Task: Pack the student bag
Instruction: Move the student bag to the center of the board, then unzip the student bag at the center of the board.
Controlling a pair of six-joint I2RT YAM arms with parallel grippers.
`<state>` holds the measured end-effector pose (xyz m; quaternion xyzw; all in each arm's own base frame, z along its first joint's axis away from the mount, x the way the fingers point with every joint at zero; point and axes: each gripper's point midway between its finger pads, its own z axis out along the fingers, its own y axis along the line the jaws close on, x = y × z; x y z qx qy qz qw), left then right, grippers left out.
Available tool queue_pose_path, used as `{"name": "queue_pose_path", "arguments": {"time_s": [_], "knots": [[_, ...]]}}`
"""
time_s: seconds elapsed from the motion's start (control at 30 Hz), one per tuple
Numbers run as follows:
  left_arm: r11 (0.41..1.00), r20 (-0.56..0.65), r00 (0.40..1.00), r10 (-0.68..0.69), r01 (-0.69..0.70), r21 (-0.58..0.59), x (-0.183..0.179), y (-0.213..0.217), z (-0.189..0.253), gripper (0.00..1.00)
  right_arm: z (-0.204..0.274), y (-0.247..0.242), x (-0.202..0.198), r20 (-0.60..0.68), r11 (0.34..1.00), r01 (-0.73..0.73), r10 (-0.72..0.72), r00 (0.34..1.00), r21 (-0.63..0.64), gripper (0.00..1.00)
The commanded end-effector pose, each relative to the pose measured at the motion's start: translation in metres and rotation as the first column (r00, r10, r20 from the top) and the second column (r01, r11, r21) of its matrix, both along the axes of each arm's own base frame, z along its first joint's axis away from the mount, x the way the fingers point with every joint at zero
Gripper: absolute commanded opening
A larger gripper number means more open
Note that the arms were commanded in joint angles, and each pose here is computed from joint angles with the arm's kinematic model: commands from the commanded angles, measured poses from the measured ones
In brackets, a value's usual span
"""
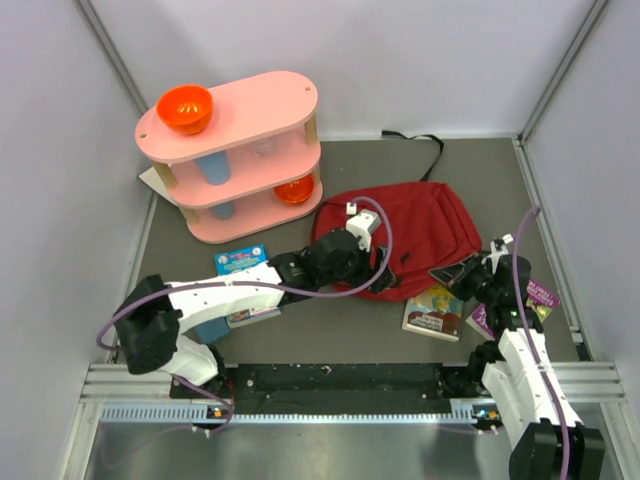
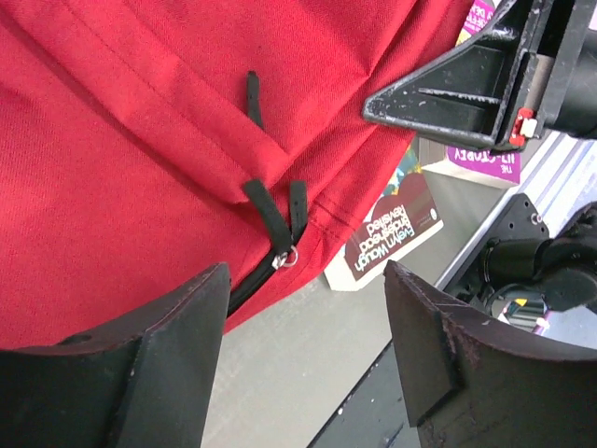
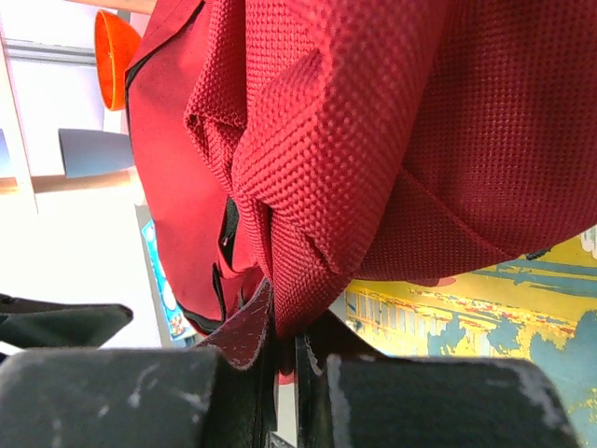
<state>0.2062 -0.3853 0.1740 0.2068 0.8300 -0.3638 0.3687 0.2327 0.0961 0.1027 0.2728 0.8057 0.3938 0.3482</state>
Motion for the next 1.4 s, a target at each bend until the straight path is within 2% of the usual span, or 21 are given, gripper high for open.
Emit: {"name": "queue_pose_path", "arguments": {"time_s": [0.0, 0.1, 0.13, 0.17, 0.23, 0.43, 0.7, 0.8, 0.93, 1.07, 1.2, 1.23, 1.27, 1.37], "knots": [[0.999, -0.018, 0.999, 0.040, -0.041, -0.021, 0.009, -0.017, 0.012, 0.70, 0.016, 0.004, 0.004, 0.063, 1.000, -0.024, 0.024, 0.998, 0.006, 0.00], [0.999, -0.020, 0.999, 0.031, -0.030, 0.013, 0.007, -0.026, 0.005, 0.67, 0.015, 0.004, 0.003, 0.060, 1.000, -0.025, 0.025, 0.998, 0.002, 0.00], [0.998, -0.024, 0.999, 0.039, -0.038, 0.049, 0.008, -0.025, -0.005, 0.58, 0.015, 0.004, 0.003, 0.061, 1.000, -0.025, 0.025, 0.998, -0.001, 0.00], [0.997, -0.021, 0.999, 0.040, -0.039, 0.060, 0.010, -0.027, -0.006, 0.56, 0.014, 0.004, 0.003, 0.058, 1.000, -0.024, 0.024, 0.998, 0.000, 0.00], [0.991, -0.044, 0.997, 0.056, -0.050, 0.122, 0.009, -0.026, -0.024, 0.54, 0.014, 0.004, 0.002, 0.053, 1.000, -0.026, 0.025, 0.998, 0.004, 0.00], [0.986, -0.083, 0.995, 0.058, -0.044, 0.161, 0.010, -0.035, -0.038, 0.51, 0.018, 0.005, 0.000, 0.053, 1.000, -0.030, 0.030, 0.998, 0.009, 0.00], [0.972, -0.078, 0.993, 0.091, -0.071, 0.223, 0.019, -0.037, -0.053, 0.51, 0.018, 0.006, -0.002, 0.055, 1.000, -0.026, 0.025, 0.998, 0.013, 0.00], [0.971, -0.076, 0.992, 0.100, -0.081, 0.223, 0.020, -0.037, -0.053, 0.47, 0.018, 0.005, -0.003, 0.053, 1.000, -0.027, 0.026, 0.998, 0.012, 0.00], [0.969, -0.073, 0.992, 0.104, -0.084, 0.233, 0.022, -0.037, -0.057, 0.35, 0.016, 0.005, -0.003, 0.049, 1.000, -0.022, 0.021, 0.999, 0.015, 0.00], [0.968, -0.086, 0.990, 0.108, -0.085, 0.238, 0.021, -0.036, -0.061, 0.32, 0.016, 0.006, -0.004, 0.048, 0.999, -0.025, 0.024, 0.999, 0.021, 0.00], [0.967, -0.090, 0.991, 0.104, -0.079, 0.241, 0.020, -0.037, -0.064, 0.36, 0.017, 0.006, -0.003, 0.051, 1.000, -0.023, 0.022, 0.998, 0.020, 0.00], [0.968, -0.091, 0.991, 0.102, -0.078, 0.239, 0.020, -0.038, -0.064, 0.38, 0.018, 0.006, -0.003, 0.053, 1.000, -0.023, 0.022, 0.998, 0.018, 0.00], [0.968, -0.096, 0.990, 0.100, -0.075, 0.241, 0.019, -0.038, -0.065, 0.45, 0.017, 0.006, -0.003, 0.051, 1.000, -0.023, 0.022, 0.998, 0.018, 0.00], [0.969, -0.103, 0.990, 0.094, -0.067, 0.239, 0.018, -0.040, -0.067, 0.48, 0.017, 0.006, -0.004, 0.050, 0.999, -0.024, 0.022, 0.998, 0.022, 0.00]]}}
